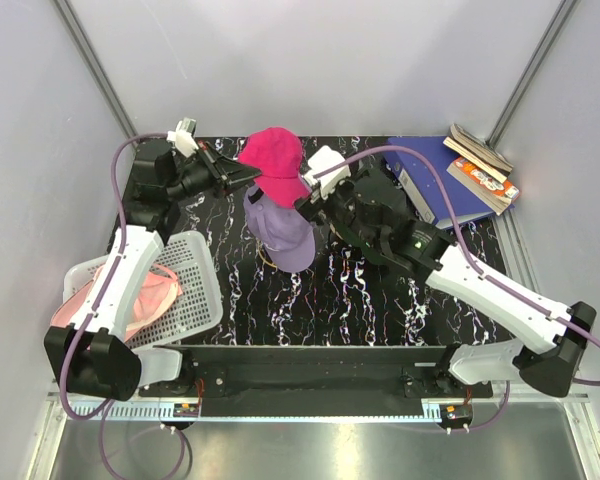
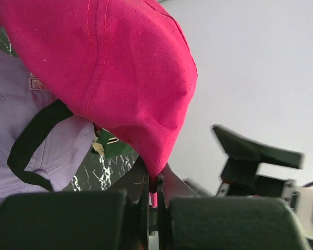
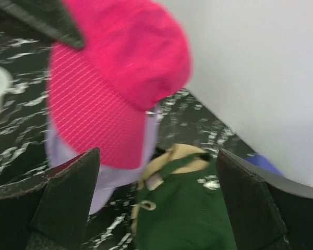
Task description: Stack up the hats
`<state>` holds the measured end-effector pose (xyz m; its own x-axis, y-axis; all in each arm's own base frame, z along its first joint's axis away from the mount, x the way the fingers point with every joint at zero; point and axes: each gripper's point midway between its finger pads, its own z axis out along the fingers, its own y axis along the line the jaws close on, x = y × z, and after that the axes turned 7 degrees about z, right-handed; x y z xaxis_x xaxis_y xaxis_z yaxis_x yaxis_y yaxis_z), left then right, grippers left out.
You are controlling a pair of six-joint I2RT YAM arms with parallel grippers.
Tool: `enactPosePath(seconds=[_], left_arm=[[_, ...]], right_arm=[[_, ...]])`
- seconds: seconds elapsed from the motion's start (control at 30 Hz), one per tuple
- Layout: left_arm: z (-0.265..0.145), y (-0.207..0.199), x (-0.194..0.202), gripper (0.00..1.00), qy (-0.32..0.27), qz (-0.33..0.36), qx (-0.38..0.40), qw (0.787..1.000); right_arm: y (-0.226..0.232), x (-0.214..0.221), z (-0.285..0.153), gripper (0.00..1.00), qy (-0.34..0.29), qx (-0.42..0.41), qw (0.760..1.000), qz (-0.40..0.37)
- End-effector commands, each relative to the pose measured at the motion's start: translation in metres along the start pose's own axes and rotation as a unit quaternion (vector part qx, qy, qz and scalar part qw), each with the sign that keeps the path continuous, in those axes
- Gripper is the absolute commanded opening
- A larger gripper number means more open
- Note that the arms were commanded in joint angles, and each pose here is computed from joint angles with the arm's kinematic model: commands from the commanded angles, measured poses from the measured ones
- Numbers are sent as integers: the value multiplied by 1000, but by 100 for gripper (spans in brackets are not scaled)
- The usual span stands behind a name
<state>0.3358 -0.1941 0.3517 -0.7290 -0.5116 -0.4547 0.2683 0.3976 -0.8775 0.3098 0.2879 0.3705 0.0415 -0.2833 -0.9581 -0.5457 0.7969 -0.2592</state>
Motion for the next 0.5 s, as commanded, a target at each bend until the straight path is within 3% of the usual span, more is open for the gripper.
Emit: enactPosePath(seconds=[0.0, 0.2, 0.47], left_arm=[[-12, -31, -8, 0, -5, -10, 56, 998], [-13, -41, -9, 0, -3, -45, 83, 995], [-17, -45, -1, 0, 21, -55, 92, 994]], right_arm=[[31, -20, -26, 100, -71, -107, 990, 66], [46, 17, -32, 100, -63, -136, 988, 35], [32, 24, 8, 100, -97, -61, 993, -40]])
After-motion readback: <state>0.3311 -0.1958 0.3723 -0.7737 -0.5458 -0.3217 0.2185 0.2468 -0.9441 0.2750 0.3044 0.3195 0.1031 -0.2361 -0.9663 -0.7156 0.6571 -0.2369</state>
